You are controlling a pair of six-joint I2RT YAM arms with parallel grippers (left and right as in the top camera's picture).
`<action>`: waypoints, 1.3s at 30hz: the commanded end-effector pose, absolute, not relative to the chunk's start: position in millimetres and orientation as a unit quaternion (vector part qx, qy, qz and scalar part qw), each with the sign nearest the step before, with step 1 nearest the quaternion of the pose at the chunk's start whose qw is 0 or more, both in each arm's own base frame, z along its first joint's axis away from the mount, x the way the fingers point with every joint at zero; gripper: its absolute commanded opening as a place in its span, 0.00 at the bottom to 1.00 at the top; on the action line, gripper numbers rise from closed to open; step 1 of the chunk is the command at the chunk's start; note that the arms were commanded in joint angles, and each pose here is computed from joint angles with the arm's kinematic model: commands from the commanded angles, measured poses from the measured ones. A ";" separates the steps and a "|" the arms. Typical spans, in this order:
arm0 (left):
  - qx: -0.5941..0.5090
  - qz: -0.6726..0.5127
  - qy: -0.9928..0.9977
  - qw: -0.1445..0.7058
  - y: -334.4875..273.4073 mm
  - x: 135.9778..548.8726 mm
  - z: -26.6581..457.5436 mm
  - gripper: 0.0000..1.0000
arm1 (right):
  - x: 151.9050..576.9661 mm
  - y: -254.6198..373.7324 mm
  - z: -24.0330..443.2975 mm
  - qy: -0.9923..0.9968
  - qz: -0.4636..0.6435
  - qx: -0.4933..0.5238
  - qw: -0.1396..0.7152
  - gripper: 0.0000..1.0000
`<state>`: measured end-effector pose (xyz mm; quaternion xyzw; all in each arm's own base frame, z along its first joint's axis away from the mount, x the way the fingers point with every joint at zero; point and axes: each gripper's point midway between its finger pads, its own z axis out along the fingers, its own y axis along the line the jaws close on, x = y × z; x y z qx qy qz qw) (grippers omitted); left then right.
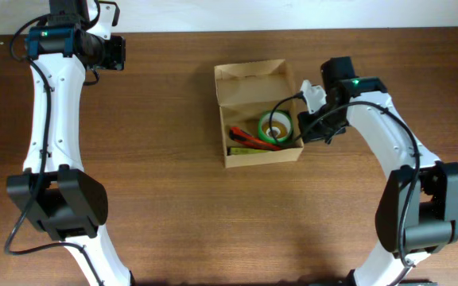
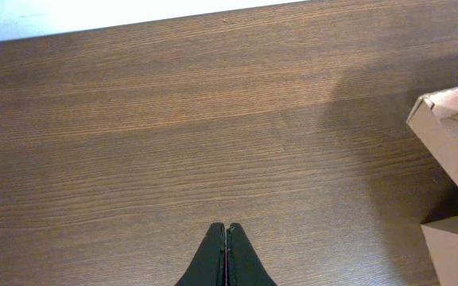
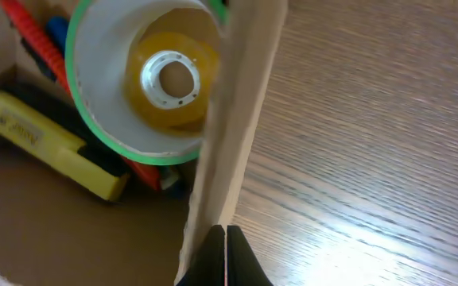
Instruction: Pack container
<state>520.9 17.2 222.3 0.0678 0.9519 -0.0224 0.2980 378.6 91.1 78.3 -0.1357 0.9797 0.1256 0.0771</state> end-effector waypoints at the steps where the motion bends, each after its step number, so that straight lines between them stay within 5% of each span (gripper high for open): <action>1: 0.065 -0.031 0.949 0.305 15.4 518.9 229.4 0.02 | 374.3 106.5 76.0 0.977 0.139 -0.147 0.071 0.04; 20: 0.065 -0.031 0.949 0.305 15.4 518.9 229.4 0.02 | 370.8 121.8 75.1 0.975 0.127 -0.169 0.071 0.04; 29: 0.067 -0.036 0.951 0.301 12.8 519.3 224.8 0.02 | 385.0 80.1 76.6 0.985 0.105 -0.111 0.082 0.04; 39: 0.112 -0.152 0.946 0.262 -51.0 528.1 180.8 0.02 | 439.9 49.5 126.0 0.973 0.138 -0.052 0.180 0.04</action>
